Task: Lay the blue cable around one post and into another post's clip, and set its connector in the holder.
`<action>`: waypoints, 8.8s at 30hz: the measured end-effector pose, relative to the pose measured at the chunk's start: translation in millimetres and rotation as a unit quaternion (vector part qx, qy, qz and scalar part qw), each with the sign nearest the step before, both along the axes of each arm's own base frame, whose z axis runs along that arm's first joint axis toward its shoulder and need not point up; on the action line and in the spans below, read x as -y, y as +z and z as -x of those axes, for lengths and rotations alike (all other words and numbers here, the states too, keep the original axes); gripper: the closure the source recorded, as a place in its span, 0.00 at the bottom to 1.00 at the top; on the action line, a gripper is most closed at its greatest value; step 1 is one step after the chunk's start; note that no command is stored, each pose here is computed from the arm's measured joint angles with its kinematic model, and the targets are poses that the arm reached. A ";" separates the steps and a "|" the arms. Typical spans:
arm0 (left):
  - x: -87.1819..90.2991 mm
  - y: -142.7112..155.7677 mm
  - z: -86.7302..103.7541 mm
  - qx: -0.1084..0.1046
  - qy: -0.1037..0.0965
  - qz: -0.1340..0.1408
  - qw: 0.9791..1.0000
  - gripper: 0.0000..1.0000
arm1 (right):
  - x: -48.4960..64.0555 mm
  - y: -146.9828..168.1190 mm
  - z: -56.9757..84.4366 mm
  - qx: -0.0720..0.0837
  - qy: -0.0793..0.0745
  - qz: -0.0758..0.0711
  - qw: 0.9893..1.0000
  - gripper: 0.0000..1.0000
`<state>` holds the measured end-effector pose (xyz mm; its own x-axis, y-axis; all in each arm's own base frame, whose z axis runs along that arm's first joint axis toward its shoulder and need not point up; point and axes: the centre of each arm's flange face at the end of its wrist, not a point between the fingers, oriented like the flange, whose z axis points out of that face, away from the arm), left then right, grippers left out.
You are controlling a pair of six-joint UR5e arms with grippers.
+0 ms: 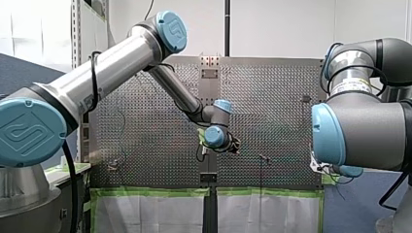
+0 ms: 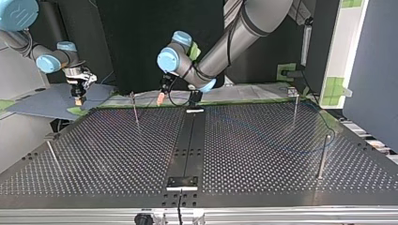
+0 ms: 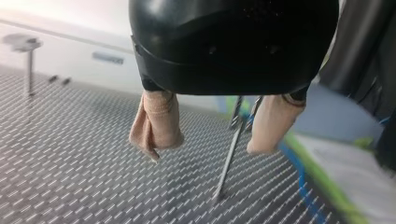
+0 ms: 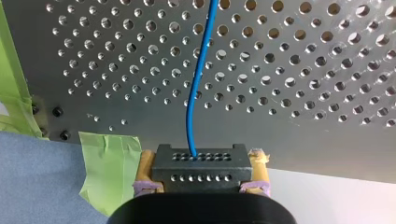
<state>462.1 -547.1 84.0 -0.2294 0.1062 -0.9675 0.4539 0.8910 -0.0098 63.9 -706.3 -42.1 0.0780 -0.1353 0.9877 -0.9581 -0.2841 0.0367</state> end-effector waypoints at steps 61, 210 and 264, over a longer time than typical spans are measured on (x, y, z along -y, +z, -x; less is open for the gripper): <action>-209.1 133.8 35.2 0.006 0.158 0.127 0.979 0.00 | 0.7 0.6 -2.9 0.006 0.002 0.002 1.000 1.00; -518.6 258.3 -60.7 0.193 0.381 0.530 0.732 0.00 | 0.8 0.8 -9.6 0.006 0.008 0.006 1.000 1.00; -531.1 254.0 -112.1 0.183 0.370 0.494 0.766 0.00 | -6.3 64.4 8.3 0.019 0.014 0.001 1.000 1.00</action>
